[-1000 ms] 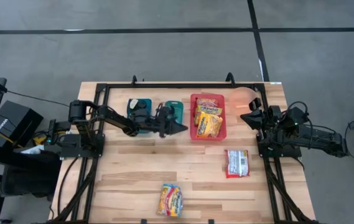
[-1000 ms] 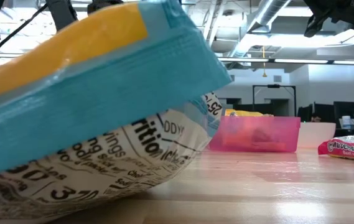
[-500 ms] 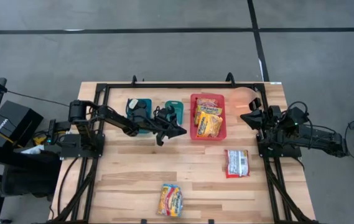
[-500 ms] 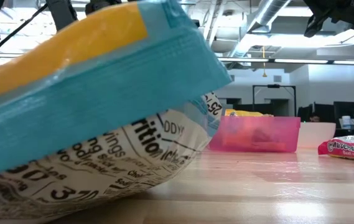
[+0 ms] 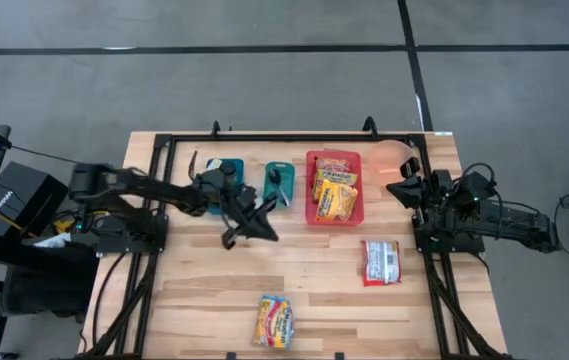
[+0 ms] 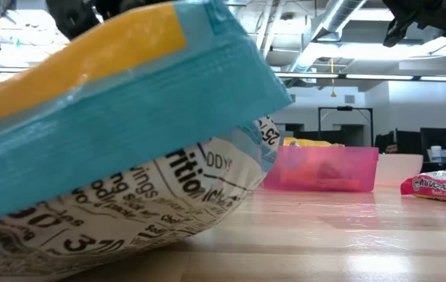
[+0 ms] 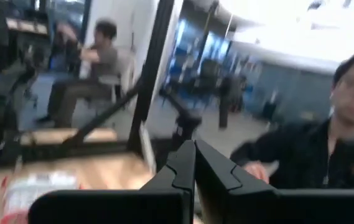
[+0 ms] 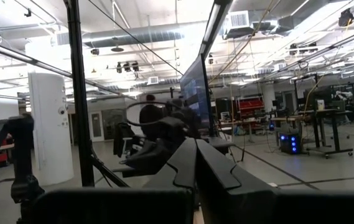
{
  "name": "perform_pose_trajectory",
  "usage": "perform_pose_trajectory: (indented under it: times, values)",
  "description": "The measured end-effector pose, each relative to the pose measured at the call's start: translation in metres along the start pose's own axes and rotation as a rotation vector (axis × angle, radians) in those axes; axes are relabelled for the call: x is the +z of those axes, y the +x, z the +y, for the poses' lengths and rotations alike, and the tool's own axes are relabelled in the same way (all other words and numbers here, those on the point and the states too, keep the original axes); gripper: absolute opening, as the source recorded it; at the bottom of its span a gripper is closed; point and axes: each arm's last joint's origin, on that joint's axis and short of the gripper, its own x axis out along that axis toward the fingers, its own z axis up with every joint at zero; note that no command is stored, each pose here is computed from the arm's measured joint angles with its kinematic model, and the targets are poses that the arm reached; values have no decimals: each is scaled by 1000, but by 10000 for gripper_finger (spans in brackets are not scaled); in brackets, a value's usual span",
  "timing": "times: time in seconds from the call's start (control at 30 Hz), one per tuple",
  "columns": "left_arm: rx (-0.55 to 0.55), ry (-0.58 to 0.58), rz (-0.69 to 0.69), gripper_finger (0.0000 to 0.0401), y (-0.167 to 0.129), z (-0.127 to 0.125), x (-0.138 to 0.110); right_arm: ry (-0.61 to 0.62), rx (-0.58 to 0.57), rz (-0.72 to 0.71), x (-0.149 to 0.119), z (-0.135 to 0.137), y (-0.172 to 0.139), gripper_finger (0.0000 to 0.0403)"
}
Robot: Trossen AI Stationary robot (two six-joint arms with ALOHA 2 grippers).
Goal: Pick & Place Food Item
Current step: Put the light blue noodle pack into the red bin
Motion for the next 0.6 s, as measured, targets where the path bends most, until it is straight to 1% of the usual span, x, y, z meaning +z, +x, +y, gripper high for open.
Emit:
perform_pose_trajectory:
  times: [0.17, 0.27, 0.37, 0.5, 0.6]
  values:
    - [91, 10, 197, 1, -5, -35, 6, 0, -1, 0, 0, 0, 0, 1]
    - [140, 5, 247, 1, -8, -55, 9, 0, 0, 0, 0, 0, 0, 1]
    - [146, 34, 263, 1, -6, -70, 10, 0, 0, 0, 0, 0, 0, 1]
    - [161, 46, 284, 1, -1, -79, 6, 0, 0, 0, 0, 0, 0, 1]
    - [228, 29, 344, 1, 3, -78, -3, 0, 0, 0, 0, 0, 0, 1]
